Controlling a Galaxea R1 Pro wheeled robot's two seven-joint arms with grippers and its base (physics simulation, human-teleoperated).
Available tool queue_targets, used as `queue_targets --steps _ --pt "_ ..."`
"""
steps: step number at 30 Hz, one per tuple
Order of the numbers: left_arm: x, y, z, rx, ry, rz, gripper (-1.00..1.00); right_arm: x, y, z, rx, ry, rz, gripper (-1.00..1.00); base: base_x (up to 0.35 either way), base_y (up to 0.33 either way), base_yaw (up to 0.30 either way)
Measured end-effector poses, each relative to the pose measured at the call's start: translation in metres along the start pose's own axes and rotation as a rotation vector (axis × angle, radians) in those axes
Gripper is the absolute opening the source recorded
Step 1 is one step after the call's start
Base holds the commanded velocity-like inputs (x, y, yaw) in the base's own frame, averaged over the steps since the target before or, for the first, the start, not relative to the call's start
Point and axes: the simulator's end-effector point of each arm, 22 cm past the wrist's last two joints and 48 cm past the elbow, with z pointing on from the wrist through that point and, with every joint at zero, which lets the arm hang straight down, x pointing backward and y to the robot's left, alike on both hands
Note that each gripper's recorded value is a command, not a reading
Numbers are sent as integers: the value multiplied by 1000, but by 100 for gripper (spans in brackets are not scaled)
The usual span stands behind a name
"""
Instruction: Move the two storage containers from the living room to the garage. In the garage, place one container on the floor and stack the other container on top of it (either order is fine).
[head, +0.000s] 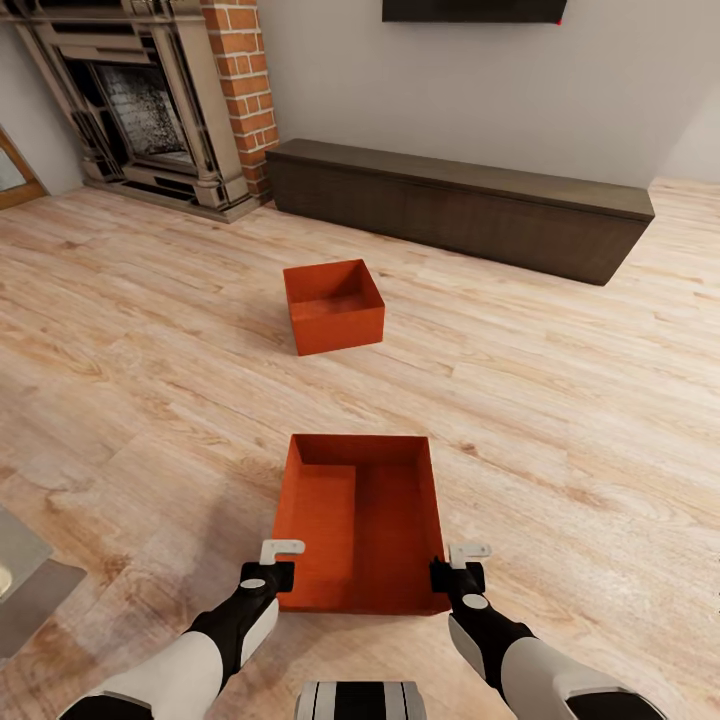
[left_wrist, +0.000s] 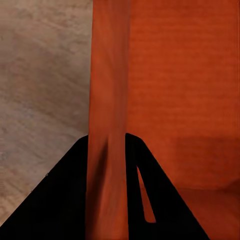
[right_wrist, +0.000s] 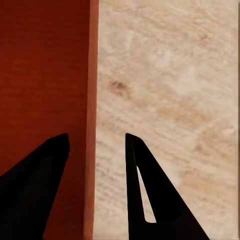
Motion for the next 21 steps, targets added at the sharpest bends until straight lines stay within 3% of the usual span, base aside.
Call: queue_targets --steps 21 --pt "-28 5 -37 0 2 -2 -100 -34 -5 -33 0 0 0 -100 0 0 0"
